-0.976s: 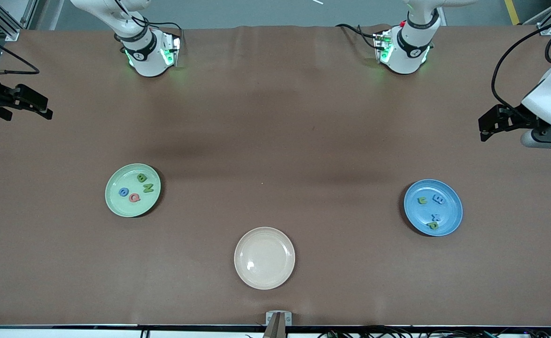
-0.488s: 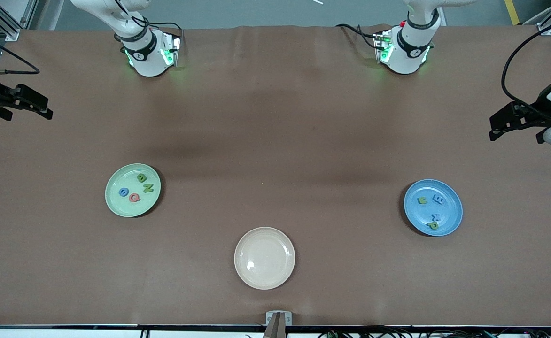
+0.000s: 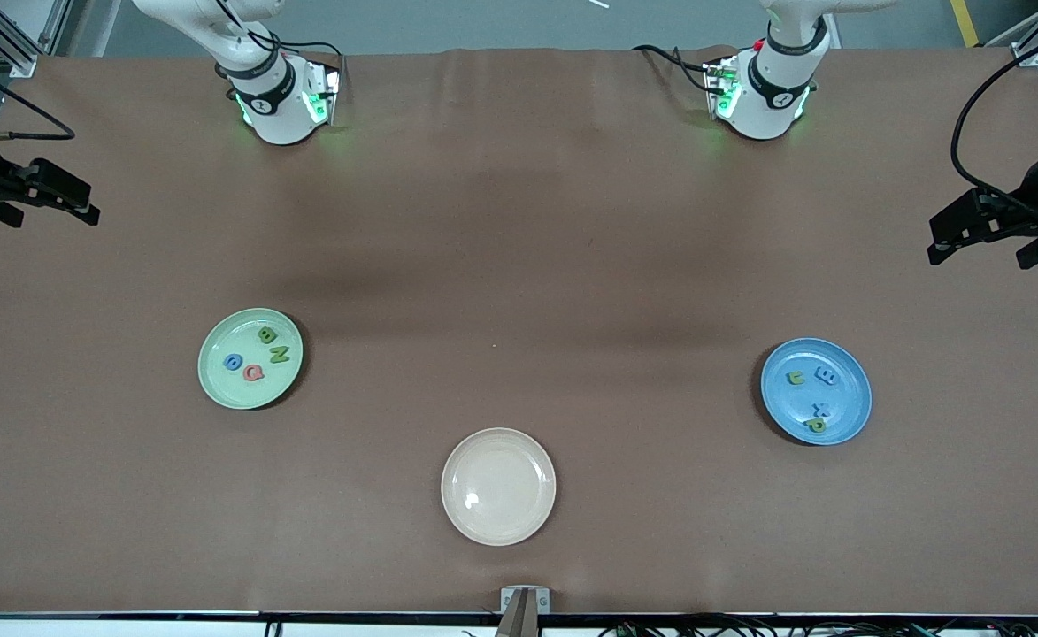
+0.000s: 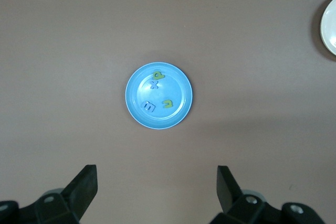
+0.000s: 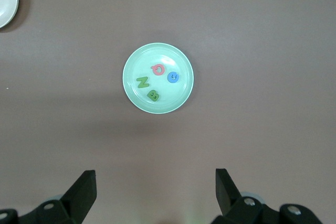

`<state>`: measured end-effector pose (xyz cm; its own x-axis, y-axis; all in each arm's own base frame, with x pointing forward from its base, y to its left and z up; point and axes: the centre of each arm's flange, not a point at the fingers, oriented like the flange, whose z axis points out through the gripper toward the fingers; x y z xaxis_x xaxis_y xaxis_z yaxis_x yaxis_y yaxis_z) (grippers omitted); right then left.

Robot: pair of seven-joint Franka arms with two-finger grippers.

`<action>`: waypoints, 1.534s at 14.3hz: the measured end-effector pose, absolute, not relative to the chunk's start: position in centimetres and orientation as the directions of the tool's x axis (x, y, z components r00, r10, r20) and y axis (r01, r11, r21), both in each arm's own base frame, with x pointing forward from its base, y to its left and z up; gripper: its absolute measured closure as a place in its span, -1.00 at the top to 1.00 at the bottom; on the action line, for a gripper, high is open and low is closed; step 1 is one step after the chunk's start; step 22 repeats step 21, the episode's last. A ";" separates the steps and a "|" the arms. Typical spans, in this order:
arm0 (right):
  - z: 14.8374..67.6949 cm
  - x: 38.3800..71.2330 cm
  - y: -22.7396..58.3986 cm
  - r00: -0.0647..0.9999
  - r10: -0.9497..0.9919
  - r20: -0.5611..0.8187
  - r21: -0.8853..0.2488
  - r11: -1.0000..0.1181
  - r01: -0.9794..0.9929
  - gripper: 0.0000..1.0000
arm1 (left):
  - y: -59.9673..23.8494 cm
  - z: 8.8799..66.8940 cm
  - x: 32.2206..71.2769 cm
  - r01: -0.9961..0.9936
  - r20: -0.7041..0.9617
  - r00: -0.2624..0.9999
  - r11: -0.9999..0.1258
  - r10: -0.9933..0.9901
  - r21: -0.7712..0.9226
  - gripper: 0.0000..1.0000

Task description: Sort upper and lower case letters into plates

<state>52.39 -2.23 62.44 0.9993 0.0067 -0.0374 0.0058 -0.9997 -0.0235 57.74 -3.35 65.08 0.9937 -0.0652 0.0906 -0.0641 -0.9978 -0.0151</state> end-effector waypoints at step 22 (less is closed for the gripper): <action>62.4 52.4 -2.2 0.999 0.007 -0.037 -0.024 -1.000 0.006 1.00 | -2.1 64.9 57.9 -0.005 0.087 0.996 -1.000 -0.005 -0.007 1.00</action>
